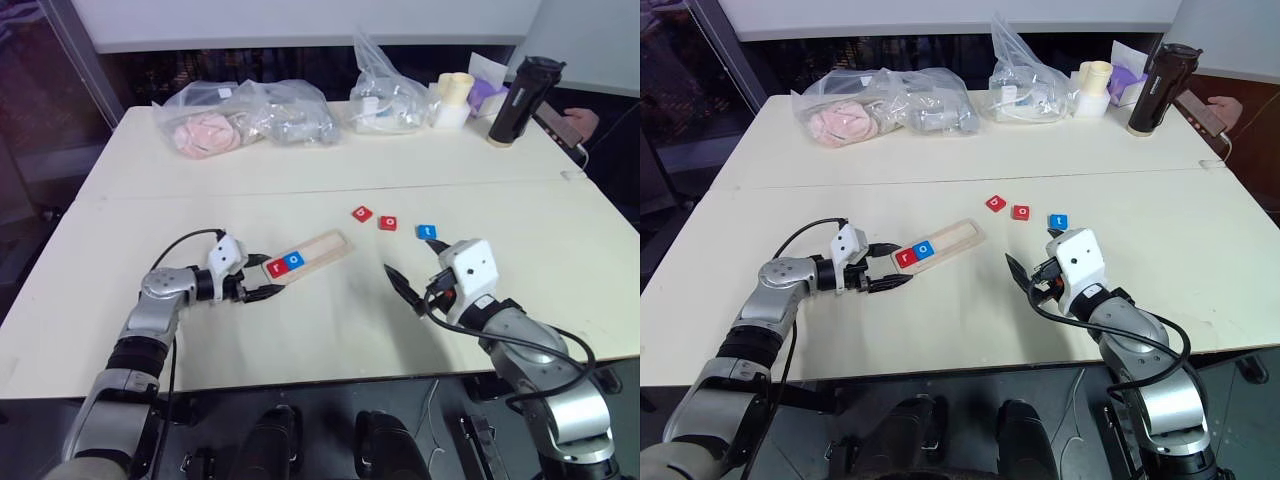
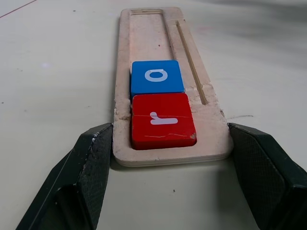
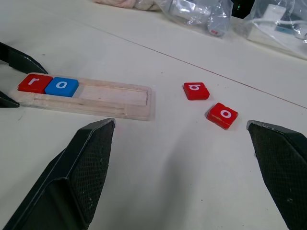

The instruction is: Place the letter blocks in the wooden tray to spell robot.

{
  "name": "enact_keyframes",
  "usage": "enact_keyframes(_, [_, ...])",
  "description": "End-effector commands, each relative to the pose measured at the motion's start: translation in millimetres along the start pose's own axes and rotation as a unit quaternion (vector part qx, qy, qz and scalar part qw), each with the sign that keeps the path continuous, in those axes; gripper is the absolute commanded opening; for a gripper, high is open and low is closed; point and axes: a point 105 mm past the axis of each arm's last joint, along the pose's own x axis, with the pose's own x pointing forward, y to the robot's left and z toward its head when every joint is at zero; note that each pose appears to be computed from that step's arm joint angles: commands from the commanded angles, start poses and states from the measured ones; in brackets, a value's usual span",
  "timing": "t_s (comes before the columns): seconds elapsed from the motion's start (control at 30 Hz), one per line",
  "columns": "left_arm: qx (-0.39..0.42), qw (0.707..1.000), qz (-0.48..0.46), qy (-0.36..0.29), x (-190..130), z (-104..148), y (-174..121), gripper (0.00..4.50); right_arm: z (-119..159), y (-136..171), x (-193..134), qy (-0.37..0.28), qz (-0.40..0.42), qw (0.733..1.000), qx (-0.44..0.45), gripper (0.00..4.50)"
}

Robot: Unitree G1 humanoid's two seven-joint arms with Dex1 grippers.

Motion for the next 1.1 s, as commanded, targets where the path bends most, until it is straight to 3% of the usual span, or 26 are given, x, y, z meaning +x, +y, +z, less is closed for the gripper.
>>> enact_keyframes(0.03, [0.006, 0.997, -0.071, 0.014, 11.6, -2.6, -21.3, 3.15, 10.2, -6.1, -1.1, -0.019, -0.006, 1.000, -0.014, 4.50])
enact_keyframes(0.2, [0.029, 0.985, -0.169, -0.007, 29.1, 17.6, -45.7, 3.15, 11.3, -15.3, -4.1, -0.017, -0.016, 0.999, -0.025, 4.50])
enact_keyframes(0.47, [0.045, 0.971, -0.235, -0.014, 50.6, 26.2, -67.7, 3.15, 12.4, -17.8, -5.8, -0.018, -0.023, 0.999, -0.027, 4.50])
enact_keyframes(1.03, [0.074, 0.971, -0.228, 0.004, 55.9, 14.7, -72.8, 3.15, 12.2, -14.5, -4.3, -0.018, -0.018, 0.999, -0.026, 4.50])
enact_keyframes(1.1, [0.071, 0.972, -0.224, 0.006, 55.3, 13.2, -72.3, 4.22, 12.4, -14.4, -3.7, -0.019, -0.017, 0.999, -0.026, 4.50])
